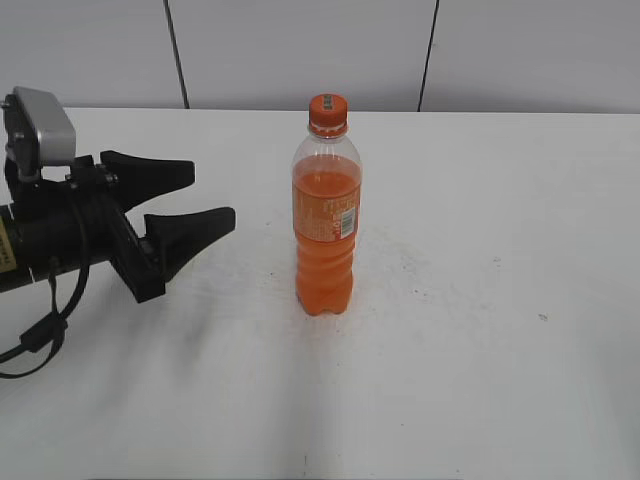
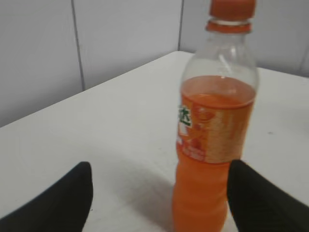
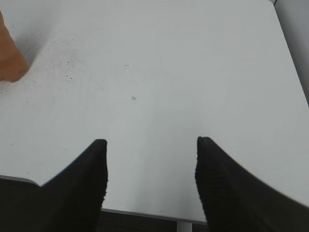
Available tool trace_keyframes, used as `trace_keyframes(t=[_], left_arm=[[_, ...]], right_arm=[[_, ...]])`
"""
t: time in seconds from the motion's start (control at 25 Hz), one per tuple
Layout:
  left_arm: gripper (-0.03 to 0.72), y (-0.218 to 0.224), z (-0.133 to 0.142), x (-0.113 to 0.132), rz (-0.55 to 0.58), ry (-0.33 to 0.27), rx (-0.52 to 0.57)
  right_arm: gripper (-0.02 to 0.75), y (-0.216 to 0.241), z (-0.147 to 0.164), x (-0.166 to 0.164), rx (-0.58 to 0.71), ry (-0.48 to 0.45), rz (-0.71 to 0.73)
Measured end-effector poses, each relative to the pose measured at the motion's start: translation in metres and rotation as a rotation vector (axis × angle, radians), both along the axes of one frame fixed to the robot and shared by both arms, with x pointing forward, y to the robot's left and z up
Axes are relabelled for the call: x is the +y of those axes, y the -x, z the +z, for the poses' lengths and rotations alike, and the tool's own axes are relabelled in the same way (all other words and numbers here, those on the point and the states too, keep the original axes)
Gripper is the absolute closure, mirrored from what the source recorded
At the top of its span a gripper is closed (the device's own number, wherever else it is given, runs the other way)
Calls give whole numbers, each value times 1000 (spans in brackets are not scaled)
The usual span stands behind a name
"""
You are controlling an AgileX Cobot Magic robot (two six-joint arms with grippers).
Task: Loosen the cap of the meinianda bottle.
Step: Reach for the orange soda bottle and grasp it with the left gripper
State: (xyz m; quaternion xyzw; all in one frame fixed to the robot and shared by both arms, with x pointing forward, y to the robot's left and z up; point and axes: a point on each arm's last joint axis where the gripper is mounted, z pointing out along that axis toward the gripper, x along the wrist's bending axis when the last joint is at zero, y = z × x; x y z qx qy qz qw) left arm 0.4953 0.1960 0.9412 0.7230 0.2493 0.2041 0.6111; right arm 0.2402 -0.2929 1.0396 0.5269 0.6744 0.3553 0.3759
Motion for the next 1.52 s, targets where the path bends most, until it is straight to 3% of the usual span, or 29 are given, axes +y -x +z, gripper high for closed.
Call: trace_keyframes(t=[0.16,0.44,0.8,1.16,1.4,1.52], left_arm=[[164,3,-10,-4,-107,36,6],[88,-21,-42,-17,-281,-9,54],[88,-63,-64,-39,-406,-21,59],[99,-77,-67,-88,-530,1,42],[104,-79,-73,-102,-558,6,45],[143,-80,-72,-103,-553,11,46]], right_arm=[[299,0,0,0,0,0,0],[299,0,0,0,0,0,0],[299,0,0,0,0,0,0],[299,0,0,0,0,0,0],[299,0,0,0,0,0,0],[299,0,0,0,0,0,0]])
